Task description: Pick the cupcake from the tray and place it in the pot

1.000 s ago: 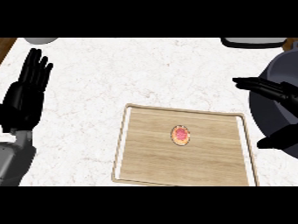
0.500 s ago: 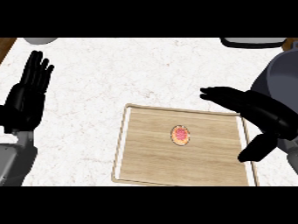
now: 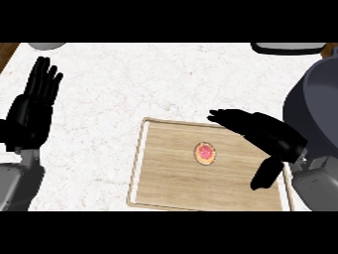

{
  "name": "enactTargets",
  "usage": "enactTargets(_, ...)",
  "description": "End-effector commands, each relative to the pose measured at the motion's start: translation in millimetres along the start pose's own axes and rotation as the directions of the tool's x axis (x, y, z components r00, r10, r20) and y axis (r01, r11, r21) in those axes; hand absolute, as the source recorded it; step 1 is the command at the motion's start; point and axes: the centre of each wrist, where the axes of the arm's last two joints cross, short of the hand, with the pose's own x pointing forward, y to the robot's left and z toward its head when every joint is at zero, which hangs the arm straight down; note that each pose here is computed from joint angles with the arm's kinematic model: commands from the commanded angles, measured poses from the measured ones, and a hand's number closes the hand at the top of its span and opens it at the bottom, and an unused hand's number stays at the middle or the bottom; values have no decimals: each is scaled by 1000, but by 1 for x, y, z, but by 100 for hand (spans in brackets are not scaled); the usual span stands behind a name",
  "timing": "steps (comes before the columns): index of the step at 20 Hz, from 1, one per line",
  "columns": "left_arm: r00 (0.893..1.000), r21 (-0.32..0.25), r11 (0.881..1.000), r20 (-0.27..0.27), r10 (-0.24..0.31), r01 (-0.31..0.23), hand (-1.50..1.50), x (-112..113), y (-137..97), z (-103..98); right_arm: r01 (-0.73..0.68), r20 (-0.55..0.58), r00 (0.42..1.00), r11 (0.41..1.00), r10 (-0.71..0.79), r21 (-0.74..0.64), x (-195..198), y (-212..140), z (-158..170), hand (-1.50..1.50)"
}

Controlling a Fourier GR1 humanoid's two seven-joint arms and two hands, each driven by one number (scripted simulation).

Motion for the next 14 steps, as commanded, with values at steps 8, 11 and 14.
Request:
enactTargets(8, 1000, 1, 1000, -5, -4, 4, 0, 5, -13, 10, -9, 77, 997, 1000, 11, -28, 0, 30, -26, -150)
enactTargets(11, 1000, 3, 1000, -13, -2, 3, 0, 14, -8, 3, -40, 31, 999, 999, 40, -5, 8, 31, -25, -150)
enactTargets(14, 1000, 26, 1000, -2, -8, 8, 0, -1, 17, -1, -73, -28, 997, 997, 72, -26, 0, 37, -4, -150)
